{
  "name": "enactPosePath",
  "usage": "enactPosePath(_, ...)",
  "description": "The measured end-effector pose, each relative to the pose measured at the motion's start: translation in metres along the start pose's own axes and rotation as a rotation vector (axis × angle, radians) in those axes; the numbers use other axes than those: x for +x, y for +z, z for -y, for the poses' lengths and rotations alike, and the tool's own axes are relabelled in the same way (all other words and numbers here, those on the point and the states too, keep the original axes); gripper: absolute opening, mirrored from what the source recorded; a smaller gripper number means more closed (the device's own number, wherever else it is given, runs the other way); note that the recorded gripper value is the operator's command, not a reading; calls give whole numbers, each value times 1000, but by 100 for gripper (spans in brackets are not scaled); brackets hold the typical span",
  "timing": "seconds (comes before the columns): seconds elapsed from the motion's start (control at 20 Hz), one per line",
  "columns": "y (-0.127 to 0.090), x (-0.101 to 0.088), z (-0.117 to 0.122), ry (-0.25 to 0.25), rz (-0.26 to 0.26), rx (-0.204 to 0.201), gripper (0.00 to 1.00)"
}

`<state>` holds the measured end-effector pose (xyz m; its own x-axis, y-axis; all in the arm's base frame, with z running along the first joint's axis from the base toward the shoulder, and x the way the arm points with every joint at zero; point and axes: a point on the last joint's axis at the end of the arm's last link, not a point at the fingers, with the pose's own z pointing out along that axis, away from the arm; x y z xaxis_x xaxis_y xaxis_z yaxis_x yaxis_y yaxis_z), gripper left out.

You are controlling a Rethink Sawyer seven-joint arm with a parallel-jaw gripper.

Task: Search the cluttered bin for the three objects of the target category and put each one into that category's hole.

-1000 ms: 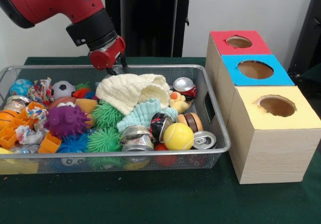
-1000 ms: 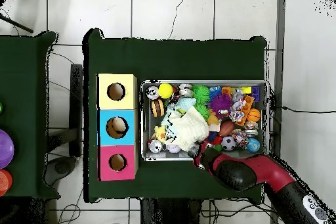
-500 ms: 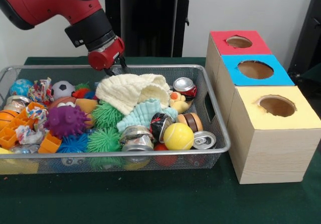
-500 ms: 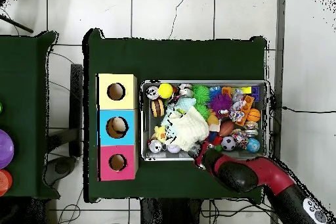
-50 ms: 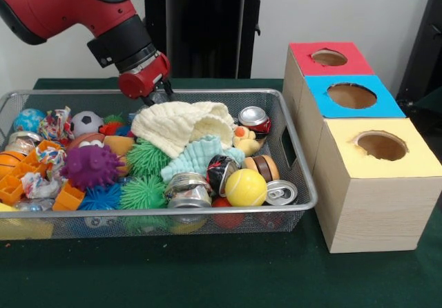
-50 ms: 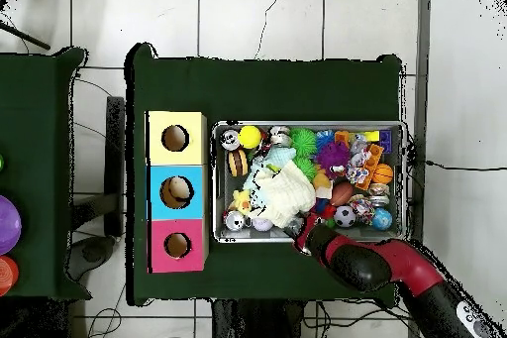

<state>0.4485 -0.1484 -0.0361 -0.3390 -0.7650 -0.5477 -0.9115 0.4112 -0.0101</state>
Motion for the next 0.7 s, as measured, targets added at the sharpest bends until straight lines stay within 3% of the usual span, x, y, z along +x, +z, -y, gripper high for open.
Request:
enactPosePath(0.05, 1, 1, 0, 4, 2, 0, 100)
enactPosePath(0.1, 1, 2, 0, 6, -1, 0, 0)
enactPosePath(0.7, 2, 4, 2, 8, -4, 4, 0)
